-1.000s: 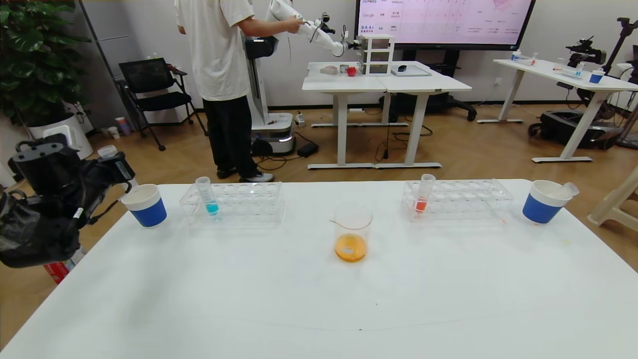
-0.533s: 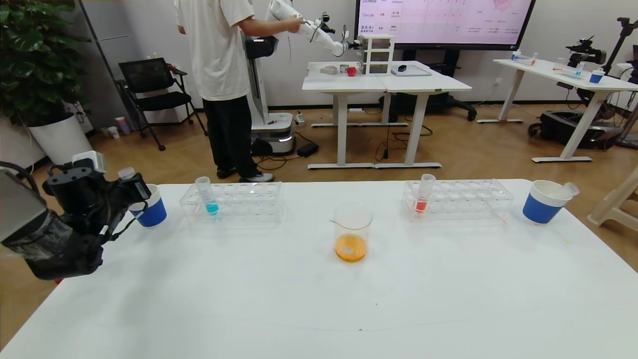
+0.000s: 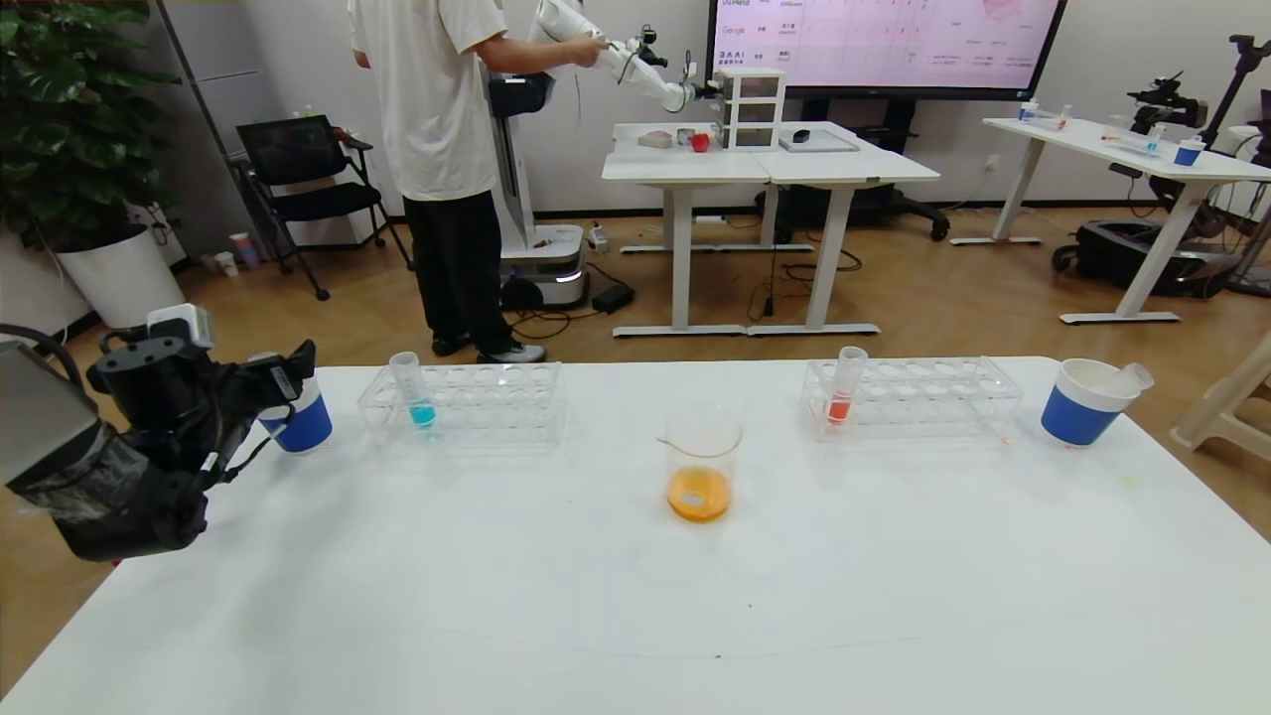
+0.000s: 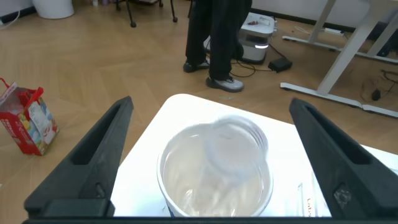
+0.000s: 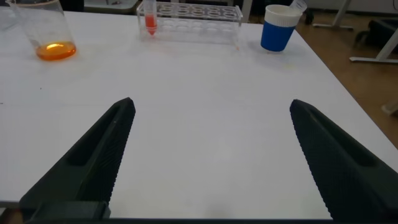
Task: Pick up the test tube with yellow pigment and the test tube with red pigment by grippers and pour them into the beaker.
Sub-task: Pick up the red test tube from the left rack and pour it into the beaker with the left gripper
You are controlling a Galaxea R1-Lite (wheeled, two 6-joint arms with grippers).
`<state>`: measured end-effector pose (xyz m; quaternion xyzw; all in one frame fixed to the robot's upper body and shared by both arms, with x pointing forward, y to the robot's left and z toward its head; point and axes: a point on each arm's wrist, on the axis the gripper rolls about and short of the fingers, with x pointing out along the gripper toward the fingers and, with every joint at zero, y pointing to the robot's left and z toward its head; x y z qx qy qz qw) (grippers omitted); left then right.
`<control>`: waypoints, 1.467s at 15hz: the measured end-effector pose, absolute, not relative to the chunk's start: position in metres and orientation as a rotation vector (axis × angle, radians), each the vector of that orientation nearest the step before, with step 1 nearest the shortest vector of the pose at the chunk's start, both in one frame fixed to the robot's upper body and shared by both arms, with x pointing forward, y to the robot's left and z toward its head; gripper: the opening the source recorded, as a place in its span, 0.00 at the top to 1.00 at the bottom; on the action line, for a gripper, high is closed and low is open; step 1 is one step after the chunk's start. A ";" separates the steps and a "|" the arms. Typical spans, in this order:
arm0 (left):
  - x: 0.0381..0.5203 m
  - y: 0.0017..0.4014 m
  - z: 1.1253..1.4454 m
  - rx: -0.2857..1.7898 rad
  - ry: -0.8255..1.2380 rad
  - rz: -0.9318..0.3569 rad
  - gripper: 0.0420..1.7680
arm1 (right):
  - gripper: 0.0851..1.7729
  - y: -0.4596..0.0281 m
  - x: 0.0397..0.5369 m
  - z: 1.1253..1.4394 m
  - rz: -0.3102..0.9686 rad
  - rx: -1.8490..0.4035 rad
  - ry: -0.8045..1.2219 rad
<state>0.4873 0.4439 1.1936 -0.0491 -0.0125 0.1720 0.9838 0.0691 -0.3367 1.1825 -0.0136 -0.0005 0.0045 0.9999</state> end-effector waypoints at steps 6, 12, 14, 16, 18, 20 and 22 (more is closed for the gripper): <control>0.487 0.425 1.230 -0.095 -0.098 0.296 0.01 | 0.02 -0.337 0.069 1.182 0.009 -0.027 -0.001; 0.484 0.337 1.285 -0.061 -0.126 0.080 0.01 | 0.02 -0.337 0.069 1.182 0.009 -0.027 -0.001; 0.477 0.311 1.297 -0.025 -0.148 0.018 0.01 | 0.02 -0.337 0.069 1.182 0.009 -0.027 -0.001; 0.468 0.300 1.311 -0.010 -0.174 0.004 0.01 | 0.02 -0.337 0.069 1.182 0.009 -0.027 -0.001; 0.453 0.293 1.330 0.012 -0.191 -0.001 0.01 | 0.02 -0.337 0.069 1.182 0.008 -0.027 -0.001; 0.431 0.292 1.355 0.031 -0.217 -0.004 0.01 | 0.02 -0.337 0.069 1.182 0.009 -0.027 -0.001; 0.400 0.295 1.377 0.053 -0.232 -0.002 0.01 | 0.02 -0.337 0.069 1.182 0.008 -0.027 -0.001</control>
